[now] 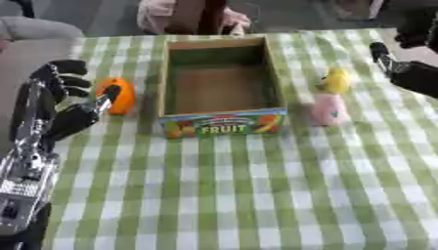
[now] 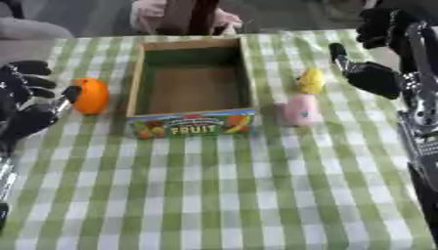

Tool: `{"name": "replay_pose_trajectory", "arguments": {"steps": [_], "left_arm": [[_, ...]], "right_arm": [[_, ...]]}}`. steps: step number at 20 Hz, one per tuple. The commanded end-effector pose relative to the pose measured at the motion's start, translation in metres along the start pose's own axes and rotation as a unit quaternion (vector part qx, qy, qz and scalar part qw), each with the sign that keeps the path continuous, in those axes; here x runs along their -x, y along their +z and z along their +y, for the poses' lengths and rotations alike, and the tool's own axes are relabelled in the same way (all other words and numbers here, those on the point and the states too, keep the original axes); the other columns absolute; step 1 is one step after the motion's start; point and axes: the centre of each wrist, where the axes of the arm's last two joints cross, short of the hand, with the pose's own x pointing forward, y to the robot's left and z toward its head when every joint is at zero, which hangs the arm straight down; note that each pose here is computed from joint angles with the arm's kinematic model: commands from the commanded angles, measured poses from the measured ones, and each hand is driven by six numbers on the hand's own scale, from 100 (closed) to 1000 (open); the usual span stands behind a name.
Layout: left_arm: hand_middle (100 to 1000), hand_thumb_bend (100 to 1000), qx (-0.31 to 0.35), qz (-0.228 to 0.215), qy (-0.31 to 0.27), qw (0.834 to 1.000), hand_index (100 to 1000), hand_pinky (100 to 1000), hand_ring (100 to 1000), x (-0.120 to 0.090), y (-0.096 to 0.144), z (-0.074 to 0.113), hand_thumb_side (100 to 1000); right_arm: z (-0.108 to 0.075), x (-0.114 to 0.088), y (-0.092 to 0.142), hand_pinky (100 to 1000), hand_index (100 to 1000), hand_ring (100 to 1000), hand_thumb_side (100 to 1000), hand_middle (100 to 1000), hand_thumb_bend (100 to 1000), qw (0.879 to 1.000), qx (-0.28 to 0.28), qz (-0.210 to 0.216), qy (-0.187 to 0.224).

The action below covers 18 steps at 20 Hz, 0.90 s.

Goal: Pick up objects on the table and place them in the box.

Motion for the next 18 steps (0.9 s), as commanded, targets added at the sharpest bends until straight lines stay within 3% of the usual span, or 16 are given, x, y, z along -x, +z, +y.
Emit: {"name": "replay_pose_trajectory", "arguments": {"steps": [1,9,14,18], "left_arm": [[613,645,0.008,-0.014,-0.048,0.999,698,588,602,-0.008,-0.015,0.017,133],[644,654,0.061,0.005,-0.18,0.982,730,629,636,-0.01,-0.059,0.041,158],[669,677,0.137,0.063,-0.279,0.948,745,657,659,0.005,-0.082,0.049,147],[672,752,0.191,0.105,-0.336,0.916,752,671,666,0.021,-0.095,0.049,121]], "right_arm": [[-0.007,-0.004,-0.004,630,741,619,100,564,377,1.0,0.003,-0.01,0.008],[-0.006,-0.004,-0.004,630,741,620,100,564,376,1.0,-0.003,-0.011,0.008],[-0.005,-0.004,-0.004,630,741,619,100,564,376,1.0,-0.006,-0.011,0.008],[-0.004,-0.004,-0.004,630,741,620,100,564,375,1.0,-0.009,-0.011,0.007]]}}
